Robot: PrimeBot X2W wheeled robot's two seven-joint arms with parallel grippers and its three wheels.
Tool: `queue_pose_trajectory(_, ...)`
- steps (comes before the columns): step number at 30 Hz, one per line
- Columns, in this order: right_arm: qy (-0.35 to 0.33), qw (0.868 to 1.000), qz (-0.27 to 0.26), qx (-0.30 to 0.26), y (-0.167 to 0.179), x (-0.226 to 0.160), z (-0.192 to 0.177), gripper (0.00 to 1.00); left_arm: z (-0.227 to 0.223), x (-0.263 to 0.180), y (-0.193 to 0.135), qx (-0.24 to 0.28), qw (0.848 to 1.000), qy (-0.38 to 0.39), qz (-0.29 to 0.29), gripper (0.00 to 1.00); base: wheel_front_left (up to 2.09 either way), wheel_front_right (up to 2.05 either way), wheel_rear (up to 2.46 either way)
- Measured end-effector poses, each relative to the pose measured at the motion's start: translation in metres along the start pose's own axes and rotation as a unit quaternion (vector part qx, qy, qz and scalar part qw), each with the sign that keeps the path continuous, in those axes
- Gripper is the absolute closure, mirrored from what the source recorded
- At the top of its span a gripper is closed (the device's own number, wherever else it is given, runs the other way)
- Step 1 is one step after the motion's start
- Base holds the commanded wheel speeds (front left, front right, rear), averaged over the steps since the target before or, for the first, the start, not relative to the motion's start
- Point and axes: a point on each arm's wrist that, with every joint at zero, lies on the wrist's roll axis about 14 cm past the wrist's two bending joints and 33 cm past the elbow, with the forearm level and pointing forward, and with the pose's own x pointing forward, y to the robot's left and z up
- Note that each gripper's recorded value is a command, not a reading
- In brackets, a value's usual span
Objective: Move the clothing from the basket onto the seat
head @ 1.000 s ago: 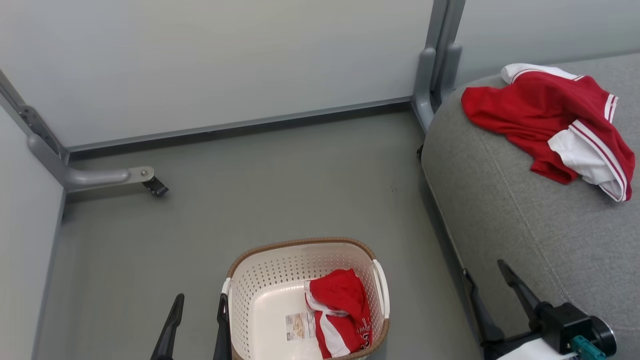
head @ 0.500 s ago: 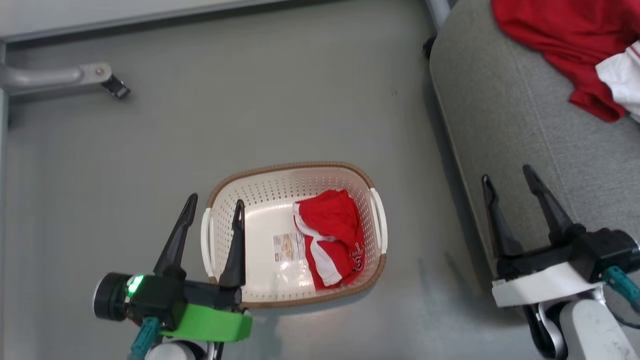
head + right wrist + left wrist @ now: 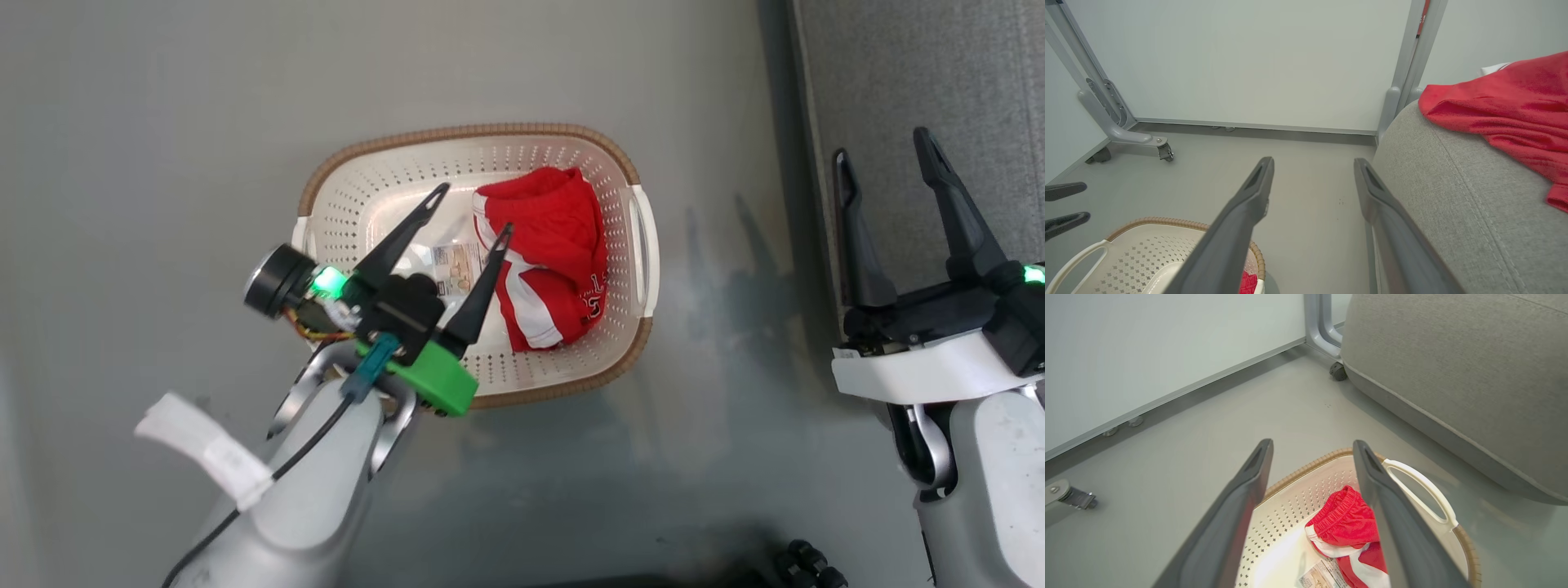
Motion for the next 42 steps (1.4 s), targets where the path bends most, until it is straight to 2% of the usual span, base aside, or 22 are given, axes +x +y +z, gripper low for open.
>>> queue_pose_trajectory(6,0.028,1.0,0.0,0.0,-0.002,0.009,-0.034,0.0,-0.069,0.033,-0.023,0.001,0.991,0.1,-0.085,0.0,0.0,0.0,0.0)
queue_pose_trajectory(11,0.036,0.999,0.001,-0.003,-0.005,0.017,-0.052,0.0,-0.092,0.065,-0.03,0.016,0.981,0.138,-0.133,0.0,0.0,0.0,0.0)
queue_pose_trajectory(20,0.047,0.999,-0.002,-0.019,-0.017,0.024,-0.081,0.0,-0.151,0.086,-0.04,0.054,0.956,0.202,-0.207,0.0,0.0,0.0,0.0)
queue_pose_trajectory(24,0.067,0.997,0.019,-0.024,-0.011,0.02,-0.098,0.0,-0.171,0.09,-0.041,0.046,0.951,0.217,-0.216,0.0,0.0,0.0,0.0)
queue_pose_trajectory(31,0.086,0.995,0.02,-0.035,-0.019,0.011,-0.11,0.0,-0.192,0.096,-0.044,0.04,0.945,0.237,-0.22,0.0,0.0,0.0,0.0)
queue_pose_trajectory(36,0.084,0.996,0.017,-0.035,-0.019,0.008,-0.105,0.0,-0.213,0.09,-0.044,0.052,0.932,0.283,-0.22,0.0,0.0,0.0,0.0)
queue_pose_trajectory(42,0.081,0.996,0.008,-0.04,-0.024,0.003,-0.097,0.0,-0.238,0.069,-0.053,0.053,0.909,0.346,-0.225,0.0,0.0,0.0,0.0)
